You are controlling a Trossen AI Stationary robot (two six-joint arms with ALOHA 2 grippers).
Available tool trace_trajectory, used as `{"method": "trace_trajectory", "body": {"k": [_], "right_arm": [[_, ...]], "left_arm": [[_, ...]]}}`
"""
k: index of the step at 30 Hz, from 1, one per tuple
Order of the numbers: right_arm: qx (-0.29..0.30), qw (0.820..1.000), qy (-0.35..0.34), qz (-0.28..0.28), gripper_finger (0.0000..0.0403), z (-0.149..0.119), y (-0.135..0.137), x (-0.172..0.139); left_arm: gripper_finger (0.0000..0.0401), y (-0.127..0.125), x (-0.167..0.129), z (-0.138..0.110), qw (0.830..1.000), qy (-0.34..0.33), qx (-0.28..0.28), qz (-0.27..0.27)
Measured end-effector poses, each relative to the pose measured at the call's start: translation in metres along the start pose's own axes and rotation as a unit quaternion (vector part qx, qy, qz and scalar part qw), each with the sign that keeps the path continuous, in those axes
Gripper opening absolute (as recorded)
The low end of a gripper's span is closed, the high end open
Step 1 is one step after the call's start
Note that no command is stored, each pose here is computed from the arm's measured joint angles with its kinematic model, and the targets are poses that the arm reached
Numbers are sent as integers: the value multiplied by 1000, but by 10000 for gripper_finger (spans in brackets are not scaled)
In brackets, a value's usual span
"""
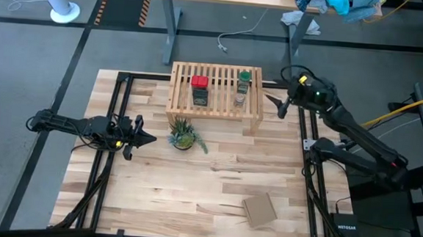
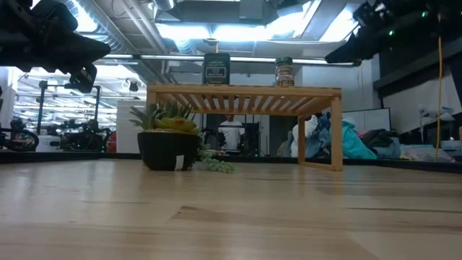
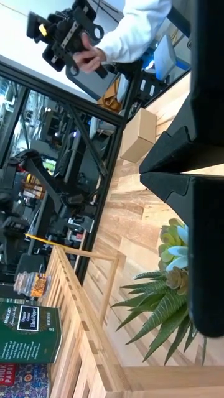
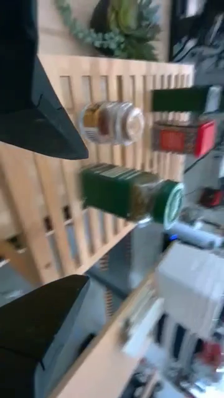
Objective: Shelf spices
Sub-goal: Remove the green seasoning bottle from the shelf
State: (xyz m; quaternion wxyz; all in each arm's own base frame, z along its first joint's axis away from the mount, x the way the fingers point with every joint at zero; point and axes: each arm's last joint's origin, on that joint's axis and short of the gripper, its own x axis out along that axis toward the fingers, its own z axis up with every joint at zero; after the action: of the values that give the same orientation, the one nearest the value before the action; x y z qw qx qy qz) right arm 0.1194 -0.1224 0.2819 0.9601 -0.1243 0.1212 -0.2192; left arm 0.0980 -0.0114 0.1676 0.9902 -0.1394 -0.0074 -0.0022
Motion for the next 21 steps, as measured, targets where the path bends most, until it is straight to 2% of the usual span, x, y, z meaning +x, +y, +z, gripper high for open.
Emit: {"method": "trace_trajectory", "body": {"k": [3, 9, 15, 21], "right_arm": [[-1, 1000, -14, 8, 326, -13, -3, 9], [21, 999, 17, 37, 326, -33, -5, 35], [25, 999, -15, 38, 326, -41, -13, 59], [49, 997, -37, 44, 326, -46, -21, 67]], "left_arm": [[0, 0, 0, 0, 1000, 0, -2, 0], [0, 0, 0, 0, 1000, 0, -2, 0], [0, 0, 0, 0, 1000, 0, -2, 0], [0, 0, 0, 0, 1000, 0, -2, 0]]}}
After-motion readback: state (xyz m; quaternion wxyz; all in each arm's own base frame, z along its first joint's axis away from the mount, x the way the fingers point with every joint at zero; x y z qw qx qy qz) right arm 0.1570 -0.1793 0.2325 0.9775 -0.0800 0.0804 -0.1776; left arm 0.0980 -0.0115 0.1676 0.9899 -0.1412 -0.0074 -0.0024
